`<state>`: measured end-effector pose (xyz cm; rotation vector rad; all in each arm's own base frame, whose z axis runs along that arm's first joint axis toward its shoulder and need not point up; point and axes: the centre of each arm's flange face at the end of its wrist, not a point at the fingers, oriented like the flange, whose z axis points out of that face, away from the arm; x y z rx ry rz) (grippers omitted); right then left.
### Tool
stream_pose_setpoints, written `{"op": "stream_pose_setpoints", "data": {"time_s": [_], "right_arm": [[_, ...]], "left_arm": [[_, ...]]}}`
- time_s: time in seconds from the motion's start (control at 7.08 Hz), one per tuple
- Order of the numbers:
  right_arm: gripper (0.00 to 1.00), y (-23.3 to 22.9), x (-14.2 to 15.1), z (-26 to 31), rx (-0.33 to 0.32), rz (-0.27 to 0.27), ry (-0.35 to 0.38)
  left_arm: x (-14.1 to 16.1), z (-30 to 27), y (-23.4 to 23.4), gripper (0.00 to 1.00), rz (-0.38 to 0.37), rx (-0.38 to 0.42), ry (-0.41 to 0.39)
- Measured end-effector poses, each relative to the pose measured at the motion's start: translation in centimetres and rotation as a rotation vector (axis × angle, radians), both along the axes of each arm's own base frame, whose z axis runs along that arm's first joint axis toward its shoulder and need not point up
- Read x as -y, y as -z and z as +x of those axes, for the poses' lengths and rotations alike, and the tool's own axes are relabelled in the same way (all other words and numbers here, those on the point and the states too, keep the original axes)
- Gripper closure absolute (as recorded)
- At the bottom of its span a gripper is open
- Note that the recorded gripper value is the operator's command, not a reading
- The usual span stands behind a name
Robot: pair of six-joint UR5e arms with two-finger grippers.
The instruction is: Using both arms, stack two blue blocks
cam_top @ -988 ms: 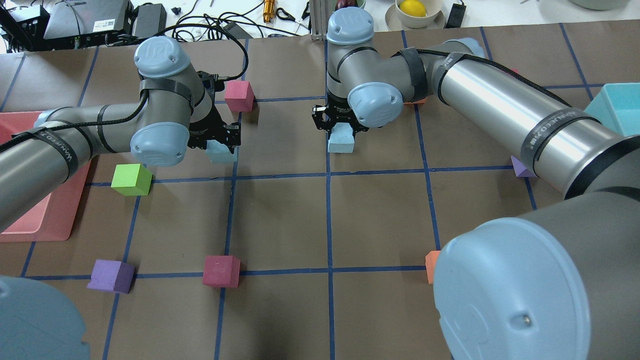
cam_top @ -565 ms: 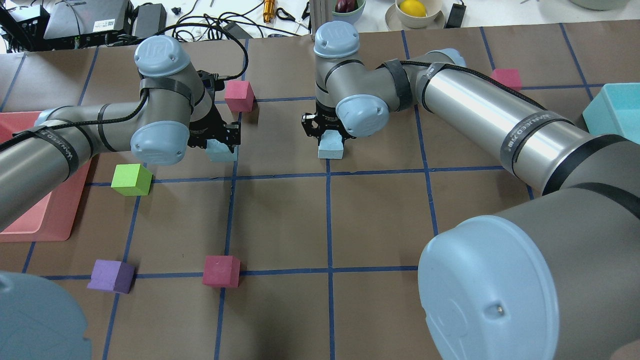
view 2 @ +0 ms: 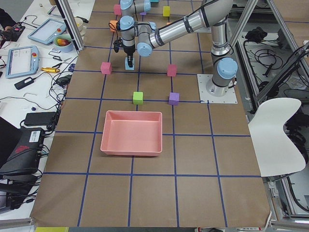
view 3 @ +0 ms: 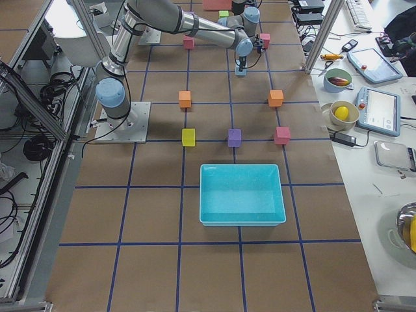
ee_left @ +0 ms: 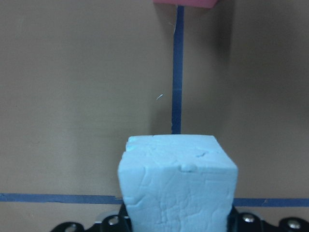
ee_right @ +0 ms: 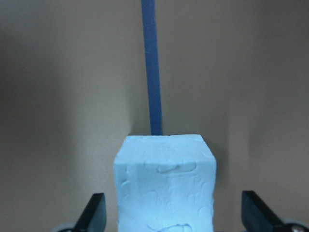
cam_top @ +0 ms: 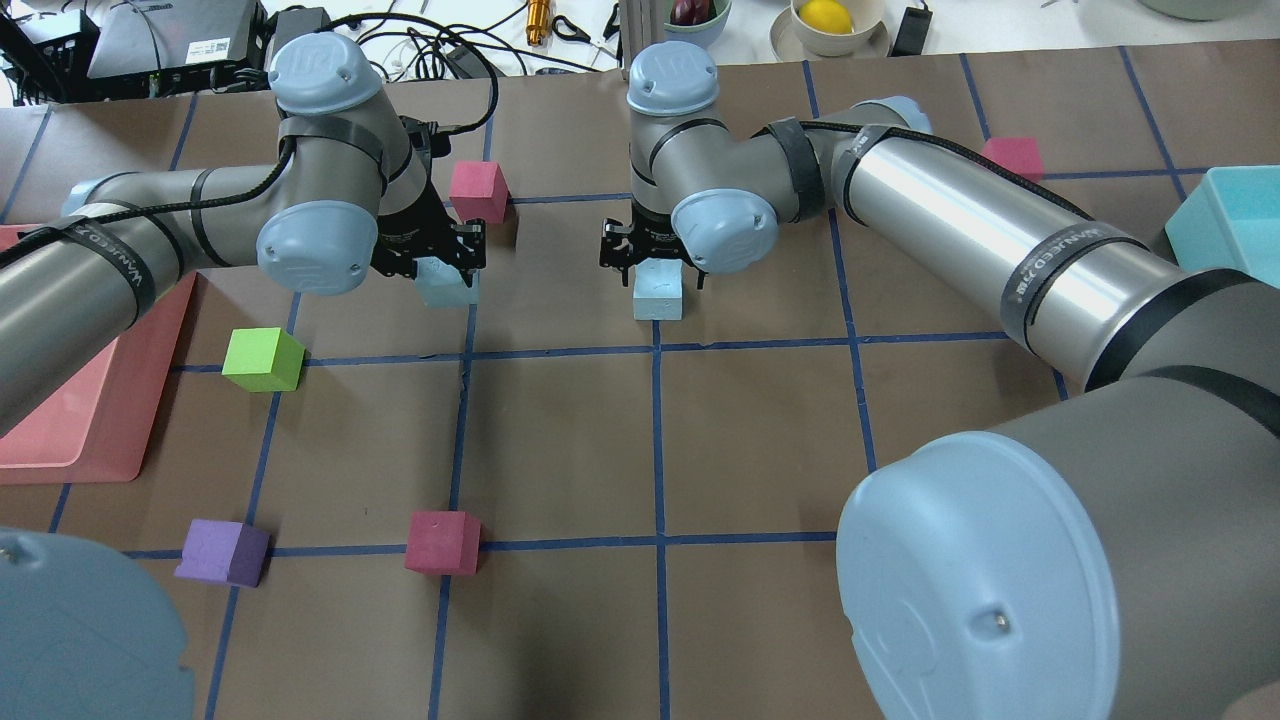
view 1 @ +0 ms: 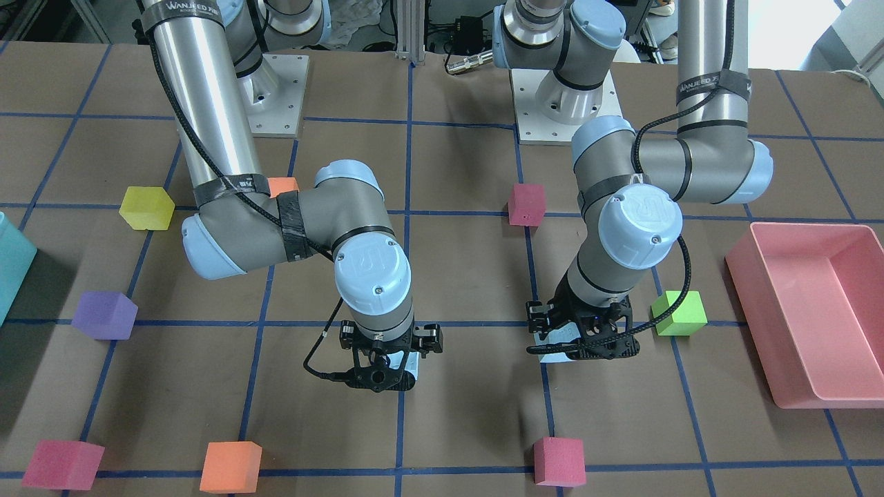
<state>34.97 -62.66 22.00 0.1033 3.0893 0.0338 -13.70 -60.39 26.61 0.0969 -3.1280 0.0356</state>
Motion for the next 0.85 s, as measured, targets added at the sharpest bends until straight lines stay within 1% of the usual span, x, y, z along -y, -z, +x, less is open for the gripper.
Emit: {"op": "stream_pose_setpoints", "data": {"time_s": [0.14, 0.28, 0.56, 0.71, 0.85], "right_arm": [[0.00, -1.4, 0.5, -0.5, 0.002, -0.010, 0.007], [0.00, -3.9, 1.2, -2.1, 0.003, -0.017, 0.014], [0.00, -10.3, 2.1, -9.3, 0.009, -0.021, -0.005], [0.00, -13.6, 1.7, -13.3, 0.010, -0.010, -0.010], [0.00, -17.1, 0.5, -17.1, 0.010, 0.004, -0.034]], "left_arm": [[0.1, -0.9, -0.6, 1.00, -0.008, -0.015, 0.000], [0.3, -2.2, -1.4, 1.00, -0.013, -0.022, 0.002], [0.9, -6.0, -3.2, 1.00, -0.005, -0.031, -0.031], [0.9, -8.3, -3.4, 1.00, 0.004, -0.039, -0.027], [1.2, -10.7, -3.3, 1.00, 0.010, -0.054, -0.017]]}}
